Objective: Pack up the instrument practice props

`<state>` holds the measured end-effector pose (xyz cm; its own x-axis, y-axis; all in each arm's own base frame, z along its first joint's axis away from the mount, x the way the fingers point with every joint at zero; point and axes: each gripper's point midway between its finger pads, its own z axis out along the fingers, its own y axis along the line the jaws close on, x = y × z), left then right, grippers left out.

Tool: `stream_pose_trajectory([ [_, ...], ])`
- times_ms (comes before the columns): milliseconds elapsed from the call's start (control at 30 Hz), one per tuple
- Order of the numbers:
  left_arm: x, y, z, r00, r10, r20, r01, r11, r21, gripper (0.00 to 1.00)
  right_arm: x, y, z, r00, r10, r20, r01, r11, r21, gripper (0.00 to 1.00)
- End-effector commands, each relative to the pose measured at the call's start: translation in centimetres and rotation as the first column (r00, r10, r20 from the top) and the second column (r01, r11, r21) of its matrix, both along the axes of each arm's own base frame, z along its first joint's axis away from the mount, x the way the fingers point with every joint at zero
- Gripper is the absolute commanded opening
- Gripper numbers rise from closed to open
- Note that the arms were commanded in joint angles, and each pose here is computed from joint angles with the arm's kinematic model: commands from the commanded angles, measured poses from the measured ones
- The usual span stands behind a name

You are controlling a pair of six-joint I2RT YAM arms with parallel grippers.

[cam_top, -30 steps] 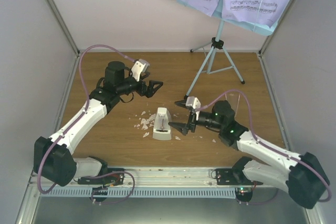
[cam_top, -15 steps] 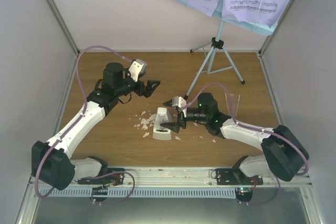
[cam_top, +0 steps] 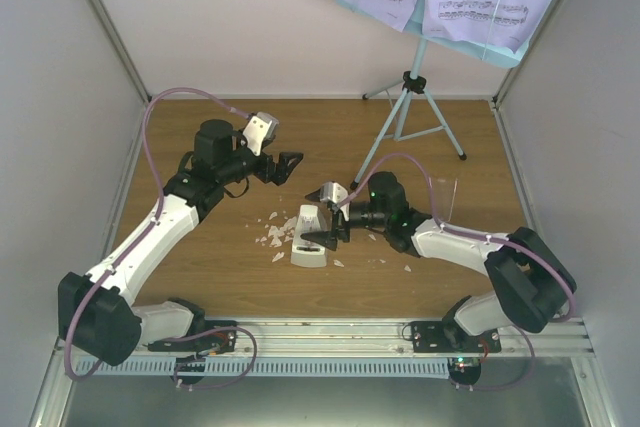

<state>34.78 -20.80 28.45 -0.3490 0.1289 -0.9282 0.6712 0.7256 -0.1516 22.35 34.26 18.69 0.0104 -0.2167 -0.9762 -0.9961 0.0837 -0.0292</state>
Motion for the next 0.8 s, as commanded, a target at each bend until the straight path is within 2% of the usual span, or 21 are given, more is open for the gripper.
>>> stream_pose_trajectory([
  [0,-0.2,0.3,1.1,0.999,0.003,0.052,-0.003,1.000,-0.007,0.96,0.2,-0.2,0.0,1.000,0.015,0.020,-0.015,1.000,-0.007,1.00],
  [567,-0.4,-0.1,0.9,0.999,-0.018,0.047,0.019,1.000,-0.009,0.86,1.3,-1.3,-1.4,1.000,-0.020,-0.012,0.020,1.000,-0.017,0.99],
  [767,-0.3,-0.1,0.7,0.999,-0.019,0.043,0.019,1.000,-0.008,0.84,1.4,-1.5,-1.5,1.000,-0.024,-0.013,0.023,1.000,-0.015,0.84],
])
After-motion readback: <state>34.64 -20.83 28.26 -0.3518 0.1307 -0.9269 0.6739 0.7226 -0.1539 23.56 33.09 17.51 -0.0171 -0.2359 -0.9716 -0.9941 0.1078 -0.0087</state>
